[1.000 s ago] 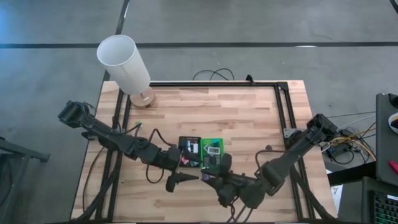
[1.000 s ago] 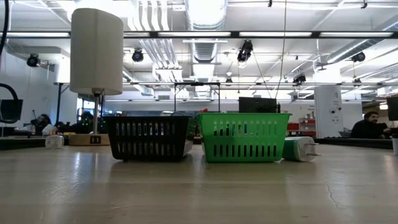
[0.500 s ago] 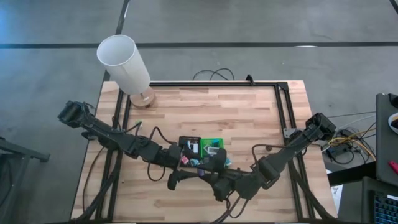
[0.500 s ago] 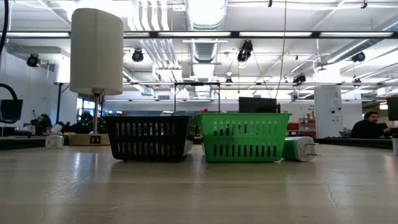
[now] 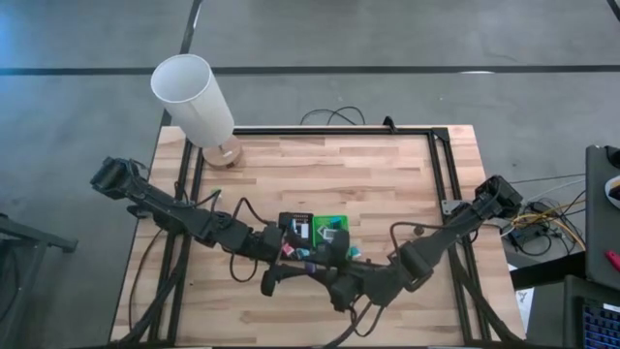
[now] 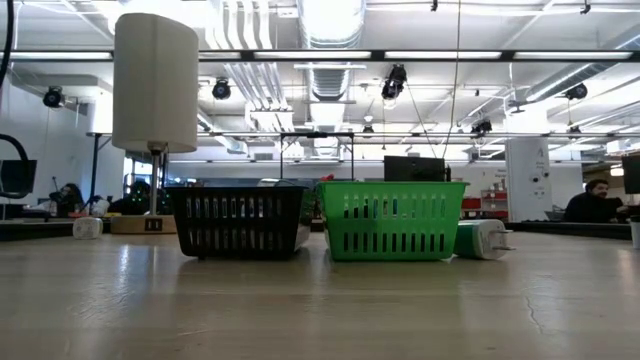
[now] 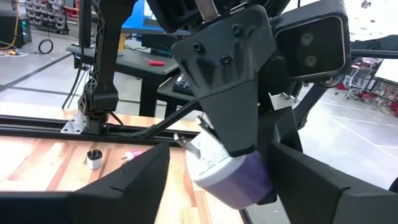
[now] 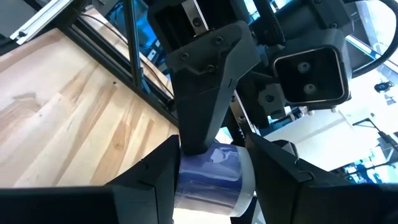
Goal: Pick & Place Office items
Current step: Put the dark blue white charger adapter into the black bin, then put the blue white charger adapter into the black bin
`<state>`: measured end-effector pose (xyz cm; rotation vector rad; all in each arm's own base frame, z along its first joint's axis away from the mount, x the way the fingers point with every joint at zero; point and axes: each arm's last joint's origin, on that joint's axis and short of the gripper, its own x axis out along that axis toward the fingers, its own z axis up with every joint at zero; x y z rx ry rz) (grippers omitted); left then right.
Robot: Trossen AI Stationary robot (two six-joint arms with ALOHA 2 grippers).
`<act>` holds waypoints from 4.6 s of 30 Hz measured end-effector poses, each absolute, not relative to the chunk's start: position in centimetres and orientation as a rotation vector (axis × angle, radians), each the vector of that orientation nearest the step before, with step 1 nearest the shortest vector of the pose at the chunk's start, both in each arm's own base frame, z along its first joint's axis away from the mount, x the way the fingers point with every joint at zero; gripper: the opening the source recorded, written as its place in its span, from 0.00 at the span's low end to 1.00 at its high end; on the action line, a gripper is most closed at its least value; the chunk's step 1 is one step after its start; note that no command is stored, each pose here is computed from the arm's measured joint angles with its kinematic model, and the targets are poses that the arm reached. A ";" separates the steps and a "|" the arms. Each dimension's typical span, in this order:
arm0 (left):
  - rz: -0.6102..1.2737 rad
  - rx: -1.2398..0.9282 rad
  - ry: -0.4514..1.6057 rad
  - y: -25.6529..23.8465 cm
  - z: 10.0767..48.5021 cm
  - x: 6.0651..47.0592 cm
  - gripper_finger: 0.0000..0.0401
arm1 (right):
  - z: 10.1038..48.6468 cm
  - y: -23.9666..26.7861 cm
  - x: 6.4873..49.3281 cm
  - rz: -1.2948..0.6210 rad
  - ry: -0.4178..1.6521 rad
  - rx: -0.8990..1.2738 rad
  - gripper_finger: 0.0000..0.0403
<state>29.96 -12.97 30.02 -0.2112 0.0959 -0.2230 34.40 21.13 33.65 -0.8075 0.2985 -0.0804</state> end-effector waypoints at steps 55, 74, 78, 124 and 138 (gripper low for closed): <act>-0.082 -0.059 0.333 -9.2 30.6 25.3 0.35 | 33.3 20.8 33.8 -0.181 0.369 -0.793 0.78; -0.020 -0.083 0.362 -8.2 24.6 23.2 0.35 | 31.0 20.4 32.4 -0.213 0.544 -0.565 0.75; 0.008 -0.073 0.365 -8.1 24.1 23.3 0.35 | 30.6 20.1 32.1 -0.230 0.583 -0.537 0.73; 0.174 -0.117 0.600 -5.6 15.1 29.2 0.51 | 25.4 18.8 30.7 -0.277 0.759 -0.459 0.64; 0.173 -0.131 0.574 -5.6 15.3 29.4 0.71 | 25.5 18.7 30.7 -0.311 0.738 -0.490 0.63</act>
